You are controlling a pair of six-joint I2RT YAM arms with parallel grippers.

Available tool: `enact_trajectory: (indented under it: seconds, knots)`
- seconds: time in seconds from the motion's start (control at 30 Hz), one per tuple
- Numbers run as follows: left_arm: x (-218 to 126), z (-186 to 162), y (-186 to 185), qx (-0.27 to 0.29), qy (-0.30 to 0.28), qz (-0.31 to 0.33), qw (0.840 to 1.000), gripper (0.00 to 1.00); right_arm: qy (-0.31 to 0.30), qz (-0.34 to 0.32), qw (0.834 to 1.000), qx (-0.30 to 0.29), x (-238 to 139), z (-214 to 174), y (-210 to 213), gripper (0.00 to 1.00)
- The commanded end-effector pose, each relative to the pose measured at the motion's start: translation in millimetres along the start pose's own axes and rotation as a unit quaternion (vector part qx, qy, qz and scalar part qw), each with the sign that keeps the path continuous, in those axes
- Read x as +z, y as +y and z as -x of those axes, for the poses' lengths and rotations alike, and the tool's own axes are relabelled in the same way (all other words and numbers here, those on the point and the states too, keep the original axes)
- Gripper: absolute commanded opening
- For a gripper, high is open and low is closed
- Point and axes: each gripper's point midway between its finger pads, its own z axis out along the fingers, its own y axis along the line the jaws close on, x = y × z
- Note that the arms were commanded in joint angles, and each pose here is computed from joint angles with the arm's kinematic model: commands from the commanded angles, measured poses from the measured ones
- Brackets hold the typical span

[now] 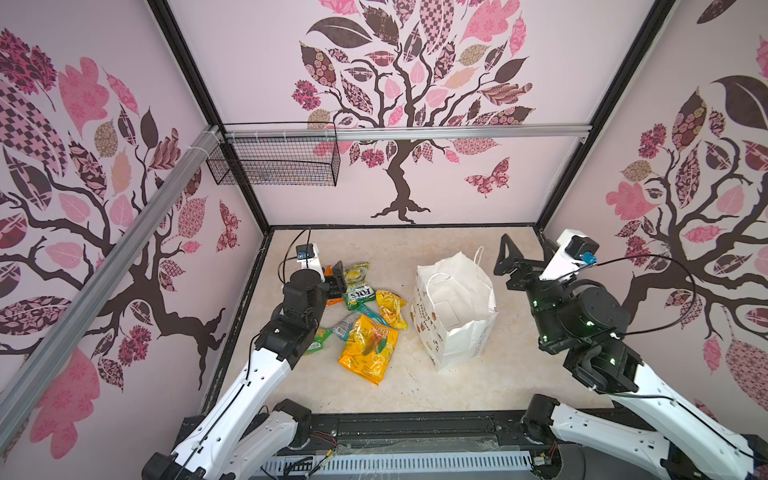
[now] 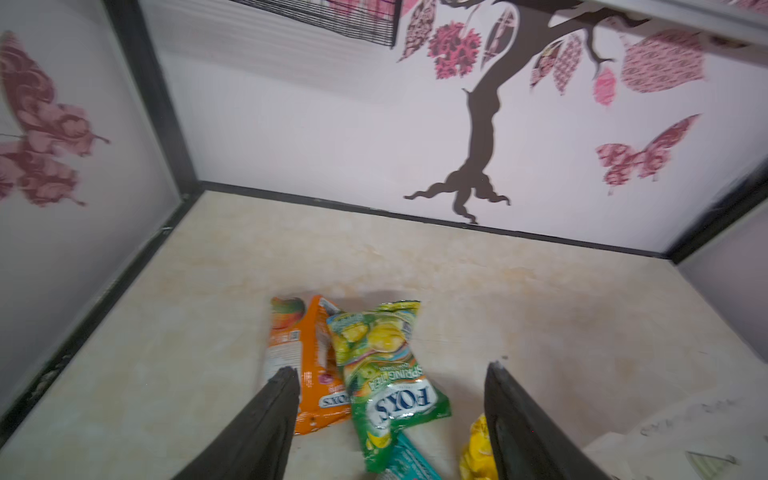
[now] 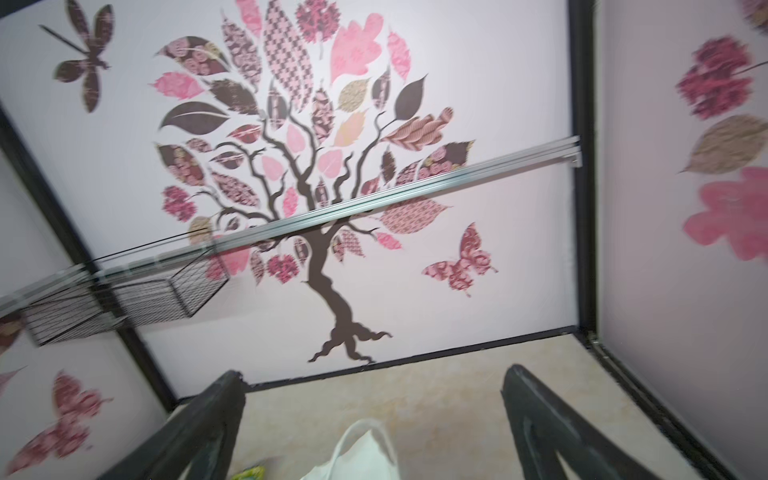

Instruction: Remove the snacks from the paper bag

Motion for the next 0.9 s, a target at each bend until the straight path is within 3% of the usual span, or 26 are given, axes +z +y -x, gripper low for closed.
enact_trajectory:
  seconds: [0.0,0.13,0.3,0.5,0.63,0.73,0.87]
  knots:
    - [5,3,53,0.02,-0.009,0.119,0.993,0.81,-0.019,-0.108,0.994,-0.02,21,6,-49,1.0]
    - [13,2,92,-0.024,-0.027,0.136,0.99,0.88,0.009,-0.167,0.986,0.015,45,-30,-108,1.0]
    - [25,-19,114,0.019,-0.018,0.166,0.986,0.96,0.082,-0.207,0.97,0.092,63,-107,-170,1.0]
    - [40,-51,114,0.078,-0.022,0.151,0.985,0.98,0.162,-0.271,0.947,0.064,57,-224,-215,1.0]
    - [57,-84,117,0.047,0.009,0.123,0.991,0.98,0.197,-0.265,0.943,0.045,54,-290,-229,1.0]
    - [69,-103,110,0.035,0.026,0.078,0.996,0.97,0.238,-0.249,0.939,0.008,66,-307,-232,1.0]
    - [83,-124,103,0.032,0.035,0.047,0.998,0.97,0.194,-0.205,0.958,-0.042,76,-311,-228,1.0]
